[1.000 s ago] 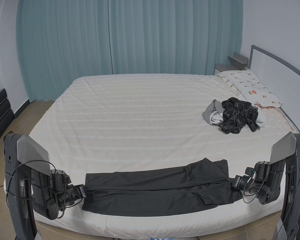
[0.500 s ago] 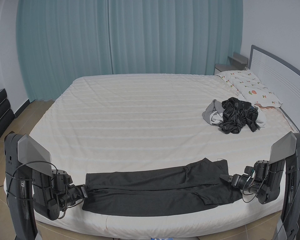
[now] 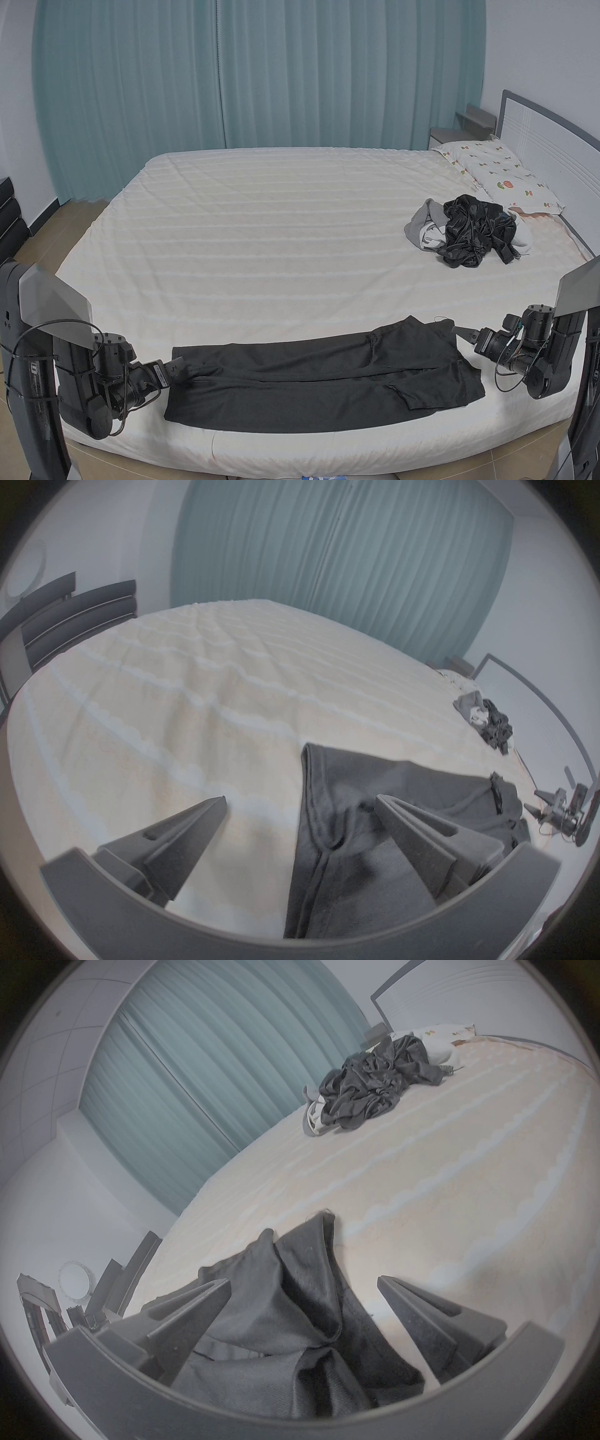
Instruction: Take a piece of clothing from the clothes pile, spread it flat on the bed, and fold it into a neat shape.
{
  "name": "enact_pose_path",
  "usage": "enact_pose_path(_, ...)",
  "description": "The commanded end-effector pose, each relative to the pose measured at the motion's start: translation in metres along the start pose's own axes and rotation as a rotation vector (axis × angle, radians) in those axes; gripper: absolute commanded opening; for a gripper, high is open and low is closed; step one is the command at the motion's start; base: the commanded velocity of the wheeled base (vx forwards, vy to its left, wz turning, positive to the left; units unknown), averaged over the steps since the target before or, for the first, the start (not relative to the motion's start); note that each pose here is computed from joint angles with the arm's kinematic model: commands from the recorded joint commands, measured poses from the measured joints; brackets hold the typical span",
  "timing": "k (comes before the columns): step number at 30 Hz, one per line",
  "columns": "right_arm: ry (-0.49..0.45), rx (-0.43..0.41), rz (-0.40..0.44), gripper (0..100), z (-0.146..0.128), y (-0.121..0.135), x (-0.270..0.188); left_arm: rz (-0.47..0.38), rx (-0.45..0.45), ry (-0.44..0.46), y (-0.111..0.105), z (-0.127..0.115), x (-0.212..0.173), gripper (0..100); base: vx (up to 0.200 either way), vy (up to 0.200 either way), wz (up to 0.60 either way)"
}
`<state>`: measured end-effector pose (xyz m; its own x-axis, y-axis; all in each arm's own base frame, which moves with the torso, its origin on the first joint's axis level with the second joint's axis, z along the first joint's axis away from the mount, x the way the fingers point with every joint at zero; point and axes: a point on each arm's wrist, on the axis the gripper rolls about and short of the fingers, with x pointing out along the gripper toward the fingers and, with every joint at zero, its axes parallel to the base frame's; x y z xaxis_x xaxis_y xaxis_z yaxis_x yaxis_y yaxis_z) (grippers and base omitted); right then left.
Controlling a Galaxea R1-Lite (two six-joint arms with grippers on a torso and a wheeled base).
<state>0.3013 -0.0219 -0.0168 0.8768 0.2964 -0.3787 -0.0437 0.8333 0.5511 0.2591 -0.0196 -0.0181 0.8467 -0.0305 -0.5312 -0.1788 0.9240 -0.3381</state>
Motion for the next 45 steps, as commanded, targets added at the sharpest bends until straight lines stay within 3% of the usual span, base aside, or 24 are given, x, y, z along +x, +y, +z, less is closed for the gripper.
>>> enact_pose_path(1,-0.048,0.017,0.028,100,0.013,0.008,-0.001,-0.053,-0.050,-0.125,-0.010,0.026,-0.012,100,0.000,0.000,0.00)
enact_pose_path(8,-0.048,0.054,0.056,100,0.022,0.015,0.014,-0.115,-0.067,-0.205,-0.021,0.046,0.009,100,0.000,0.000,0.00)
enact_pose_path(13,-0.006,0.175,0.047,100,0.030,0.015,0.032,-0.099,-0.105,-0.141,-0.025,0.052,0.045,100,0.000,0.000,0.00)
enact_pose_path(16,0.017,0.233,0.034,100,0.029,0.011,0.043,-0.133,-0.180,-0.085,-0.029,0.059,0.057,100,0.000,0.000,0.00)
enact_pose_path(21,0.042,0.248,0.030,100,0.023,0.001,0.051,-0.108,-0.243,0.004,-0.027,0.065,0.071,100,0.000,0.000,0.00)
enact_pose_path(45,0.053,0.257,0.033,100,0.022,-0.002,0.049,-0.045,-0.234,0.162,-0.023,0.035,0.070,100,0.000,0.000,0.00)
